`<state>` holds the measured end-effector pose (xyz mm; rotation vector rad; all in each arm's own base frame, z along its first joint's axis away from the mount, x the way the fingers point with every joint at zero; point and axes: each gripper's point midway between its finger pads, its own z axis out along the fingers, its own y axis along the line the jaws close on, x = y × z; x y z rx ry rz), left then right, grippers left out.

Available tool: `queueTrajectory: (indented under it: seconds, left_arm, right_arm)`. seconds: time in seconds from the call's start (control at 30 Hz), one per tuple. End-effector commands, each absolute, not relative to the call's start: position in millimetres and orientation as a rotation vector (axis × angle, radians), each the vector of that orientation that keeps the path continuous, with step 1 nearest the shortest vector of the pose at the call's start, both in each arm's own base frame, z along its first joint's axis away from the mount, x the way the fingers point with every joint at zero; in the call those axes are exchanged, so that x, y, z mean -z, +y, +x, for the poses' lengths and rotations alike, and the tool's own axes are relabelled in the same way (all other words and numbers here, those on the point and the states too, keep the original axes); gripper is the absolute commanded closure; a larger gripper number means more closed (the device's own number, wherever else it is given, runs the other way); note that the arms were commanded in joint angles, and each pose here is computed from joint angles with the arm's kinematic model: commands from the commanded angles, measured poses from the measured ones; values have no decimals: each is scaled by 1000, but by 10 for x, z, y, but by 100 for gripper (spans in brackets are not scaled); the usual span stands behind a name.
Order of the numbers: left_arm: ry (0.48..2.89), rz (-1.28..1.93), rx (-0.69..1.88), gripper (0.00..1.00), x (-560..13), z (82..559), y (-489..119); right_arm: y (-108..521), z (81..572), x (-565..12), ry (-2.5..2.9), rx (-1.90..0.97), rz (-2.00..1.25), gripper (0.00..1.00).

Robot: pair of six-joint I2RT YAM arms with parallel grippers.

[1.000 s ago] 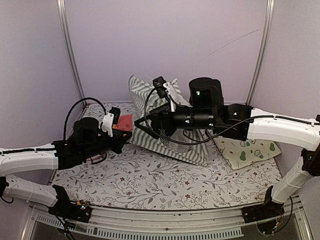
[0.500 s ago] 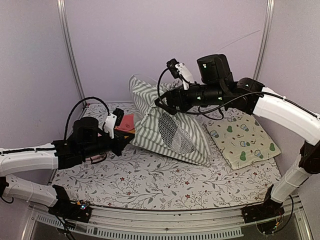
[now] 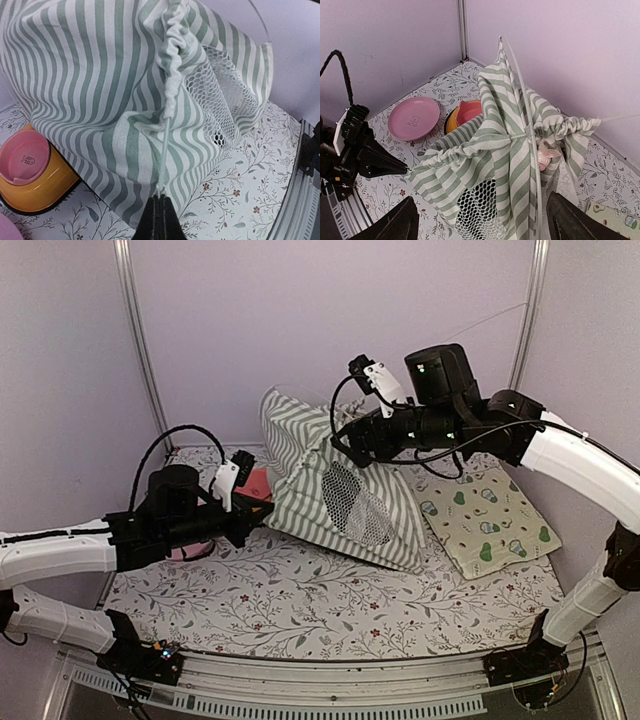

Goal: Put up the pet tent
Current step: Rotate the tent to the center of the board.

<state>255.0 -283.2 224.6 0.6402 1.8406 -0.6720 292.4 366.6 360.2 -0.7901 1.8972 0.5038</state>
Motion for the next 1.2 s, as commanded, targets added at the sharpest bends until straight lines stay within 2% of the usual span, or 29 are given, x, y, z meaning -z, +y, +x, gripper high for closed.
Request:
queueTrajectory:
  seconds: [0.0, 0.17, 0.3, 0.43, 0.5, 0.73, 0.87, 1.17]
  left_arm:
    - [1829, 642, 659, 100, -2334, 2606, -2829]
    - [1830, 658, 659, 100, -2342, 2603, -2847]
    - [1827, 668, 659, 100, -2353, 2605, -2857]
    - [1828, 680, 654, 100, -2350, 2608, -2864]
    - [1836, 684, 645, 100, -2332, 2620, -2861]
    - [1846, 706, 646, 100, -2310, 2617, -2879]
    - [1842, 732, 658, 100, -2313, 2602, -2917]
    - [1845, 766, 671, 100, -2330, 2614, -2994]
  right_arm:
    - [3423, 2978, -3896, 1842, -445, -765, 10]
    - [3170, 3294, -3773, 1900, -405, -717, 11]
    - [3278, 3432, -3571, 1942, -453, -780, 13]
    - [3345, 3561, -3486, 1966, -474, -796, 26]
    - [3381, 3558, -3511, 1962, -494, -811, 30]
    - [3173, 3567, -3753, 1925, -429, -718, 19]
    - [3201, 3367, -3903, 1867, -525, -763, 13]
    - [3242, 3268, -3379, 1963, -501, -861, 3]
